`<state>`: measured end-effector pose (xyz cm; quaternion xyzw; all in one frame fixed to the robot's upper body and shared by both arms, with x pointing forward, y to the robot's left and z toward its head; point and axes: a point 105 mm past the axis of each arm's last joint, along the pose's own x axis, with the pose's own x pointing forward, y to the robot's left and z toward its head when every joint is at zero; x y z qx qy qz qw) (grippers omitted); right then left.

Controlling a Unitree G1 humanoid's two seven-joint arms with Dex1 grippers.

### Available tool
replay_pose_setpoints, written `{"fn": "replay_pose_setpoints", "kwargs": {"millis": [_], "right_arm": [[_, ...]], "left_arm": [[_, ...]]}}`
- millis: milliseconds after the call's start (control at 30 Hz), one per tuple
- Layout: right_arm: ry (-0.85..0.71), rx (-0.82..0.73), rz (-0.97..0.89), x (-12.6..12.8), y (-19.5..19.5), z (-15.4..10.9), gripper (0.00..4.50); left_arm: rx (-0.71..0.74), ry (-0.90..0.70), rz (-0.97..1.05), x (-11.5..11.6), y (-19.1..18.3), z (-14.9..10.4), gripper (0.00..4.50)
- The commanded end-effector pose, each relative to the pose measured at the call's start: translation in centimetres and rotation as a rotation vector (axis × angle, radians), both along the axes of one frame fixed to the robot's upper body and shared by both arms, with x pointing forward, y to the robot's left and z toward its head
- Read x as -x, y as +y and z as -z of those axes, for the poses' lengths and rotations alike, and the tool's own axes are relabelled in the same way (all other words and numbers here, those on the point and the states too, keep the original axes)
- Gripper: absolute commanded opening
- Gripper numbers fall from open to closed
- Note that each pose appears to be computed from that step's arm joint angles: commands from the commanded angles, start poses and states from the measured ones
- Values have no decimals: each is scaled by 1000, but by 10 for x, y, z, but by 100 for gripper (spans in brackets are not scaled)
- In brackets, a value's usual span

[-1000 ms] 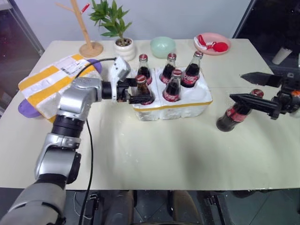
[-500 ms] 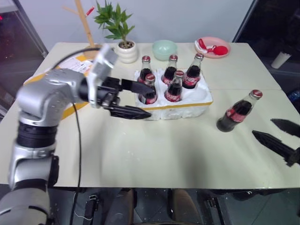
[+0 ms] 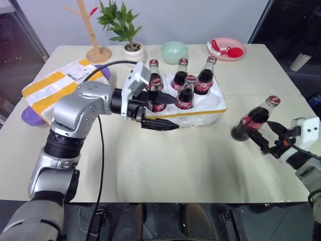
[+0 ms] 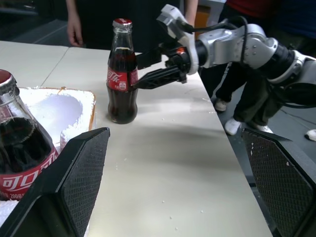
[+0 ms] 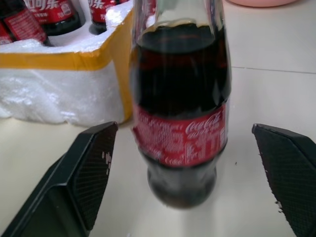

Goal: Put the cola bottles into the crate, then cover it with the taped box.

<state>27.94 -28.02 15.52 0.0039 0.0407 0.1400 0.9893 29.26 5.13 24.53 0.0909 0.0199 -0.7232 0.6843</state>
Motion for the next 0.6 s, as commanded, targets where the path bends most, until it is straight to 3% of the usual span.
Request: {"fn": "replay_pose_setpoints", "kwargs": {"millis": [33,100,200,267,367,600], "right_arm": [[-26,1,-44,-12,6,-4,450],[-21,-5,-42,-20,7,-2,450],[-28,-9,-34,-29,6,-3,369],[-48,7,-39,-30,7,-7,282],[-126,-1,-47,-24,7,-30,285],[-412,-160,-263,-13,35,-141,285]], "left_arm": [[21,-46,-15,1,3,-9,445],[18,-49,-22,1,3,-9,445],[19,-54,-32,0,4,-10,450],[23,-55,-42,-1,6,-11,450],[29,-54,-66,-3,9,-12,450],[58,-43,-132,-7,20,-15,450]]}}
